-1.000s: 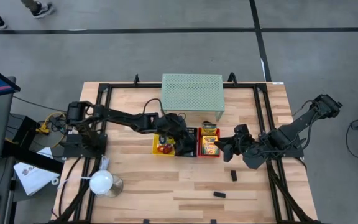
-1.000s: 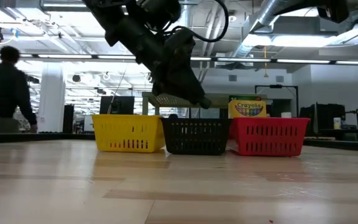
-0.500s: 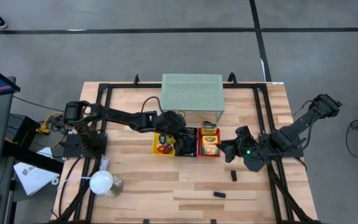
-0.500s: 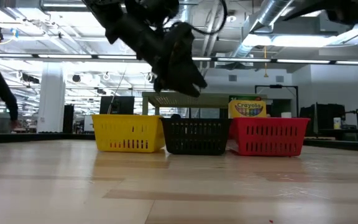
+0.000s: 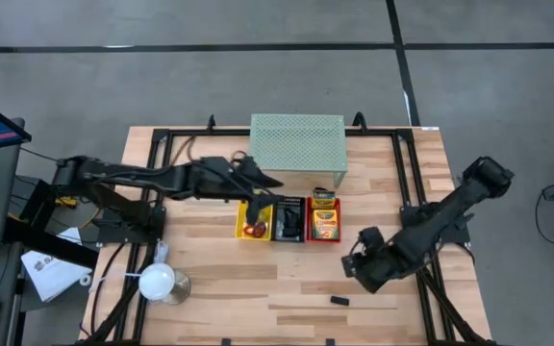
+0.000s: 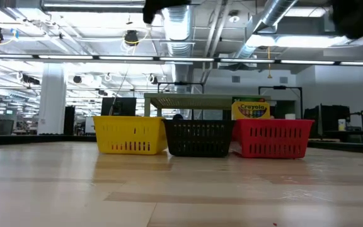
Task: Pick & Place Office Desk Supplies
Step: Put the black rubber band into the black bin
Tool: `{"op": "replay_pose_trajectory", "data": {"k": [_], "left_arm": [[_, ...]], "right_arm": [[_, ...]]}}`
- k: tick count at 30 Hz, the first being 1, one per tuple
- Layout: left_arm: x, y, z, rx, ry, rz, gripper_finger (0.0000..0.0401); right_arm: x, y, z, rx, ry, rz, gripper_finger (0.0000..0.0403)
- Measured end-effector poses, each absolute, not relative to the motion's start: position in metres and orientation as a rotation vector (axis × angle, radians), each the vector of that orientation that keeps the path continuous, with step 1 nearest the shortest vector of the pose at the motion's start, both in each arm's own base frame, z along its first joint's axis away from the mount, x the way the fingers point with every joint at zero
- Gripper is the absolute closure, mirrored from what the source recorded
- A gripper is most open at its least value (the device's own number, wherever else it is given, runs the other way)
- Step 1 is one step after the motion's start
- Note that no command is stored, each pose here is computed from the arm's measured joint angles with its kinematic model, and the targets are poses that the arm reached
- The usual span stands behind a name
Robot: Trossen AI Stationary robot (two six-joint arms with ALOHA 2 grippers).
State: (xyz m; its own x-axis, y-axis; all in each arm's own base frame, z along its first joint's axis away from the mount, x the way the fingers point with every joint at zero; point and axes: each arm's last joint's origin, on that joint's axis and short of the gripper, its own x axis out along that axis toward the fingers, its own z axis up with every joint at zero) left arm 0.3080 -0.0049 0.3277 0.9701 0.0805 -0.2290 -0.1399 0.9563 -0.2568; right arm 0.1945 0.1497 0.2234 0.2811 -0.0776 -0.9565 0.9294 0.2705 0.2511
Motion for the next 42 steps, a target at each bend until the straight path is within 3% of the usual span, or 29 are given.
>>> {"op": "replay_pose_trajectory", "data": {"k": [5,13,23,28,35,42], "left_arm": [[0.291,-0.008,0.346,-0.277,0.156,0.138,0.0199],[0.291,-0.013,0.347,-0.301,0.151,0.129,0.0194],[0.292,-0.017,0.345,-0.316,0.158,0.118,0.0194],[0.292,-0.017,0.345,-0.326,0.157,0.12,0.0194],[0.292,-0.017,0.345,-0.353,0.158,0.119,0.0194],[0.29,-0.021,0.336,-0.363,0.246,0.125,0.0194]], "right_arm": [[0.201,0.158,0.201,1.093,1.097,-1.023,0.0221],[0.207,0.161,0.181,1.053,1.112,-1.122,0.0159],[0.214,0.168,0.151,0.981,1.17,-1.196,0.0166],[0.216,0.17,0.138,0.941,1.202,-1.216,0.0213],[0.214,0.169,0.145,0.935,1.152,-1.205,0.0382],[0.202,0.171,0.179,0.939,1.071,-1.14,0.0399]]}}
